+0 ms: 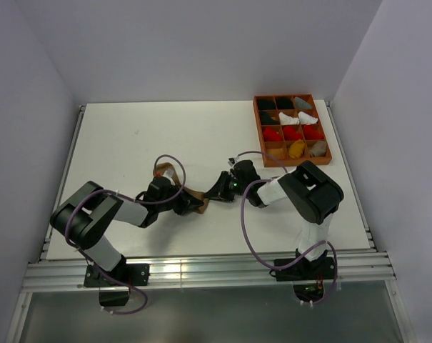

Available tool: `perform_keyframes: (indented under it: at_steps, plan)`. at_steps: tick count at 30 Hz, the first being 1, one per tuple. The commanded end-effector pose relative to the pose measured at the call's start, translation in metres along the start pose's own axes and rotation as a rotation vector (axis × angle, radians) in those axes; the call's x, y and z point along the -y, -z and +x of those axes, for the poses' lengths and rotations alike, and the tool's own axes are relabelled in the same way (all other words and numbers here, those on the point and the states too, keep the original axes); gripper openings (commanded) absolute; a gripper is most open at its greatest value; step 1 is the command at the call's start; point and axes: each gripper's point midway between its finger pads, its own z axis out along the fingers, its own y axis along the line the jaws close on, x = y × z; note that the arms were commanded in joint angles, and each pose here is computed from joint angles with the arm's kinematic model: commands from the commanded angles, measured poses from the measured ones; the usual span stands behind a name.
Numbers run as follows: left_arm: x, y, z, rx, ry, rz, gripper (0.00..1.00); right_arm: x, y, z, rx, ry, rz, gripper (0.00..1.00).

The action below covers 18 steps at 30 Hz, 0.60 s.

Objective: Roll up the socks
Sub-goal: Roll the sock at the center of the board.

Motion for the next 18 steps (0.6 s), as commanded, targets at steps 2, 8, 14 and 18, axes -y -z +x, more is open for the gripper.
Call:
perform_keyframes:
  at_steps: [2,8,14,18]
  plan:
    - [-0.012,0.002,0.003,-0.013,-0.013,-0.035,0.04,0.017,-0.002,0.004,-0.026,0.049,0.103,0.01]
    - [-0.012,0.010,-0.019,0.075,-0.207,-0.148,0.31,0.021,0.009,-0.006,-0.020,0.093,0.230,0.00]
    - [0.014,0.031,-0.043,0.269,-0.424,-0.249,0.52,0.022,0.020,-0.013,-0.028,0.093,0.345,0.00]
    - [0.030,0.038,-0.028,0.363,-0.636,-0.325,0.54,0.021,0.024,-0.016,-0.041,0.100,0.433,0.00]
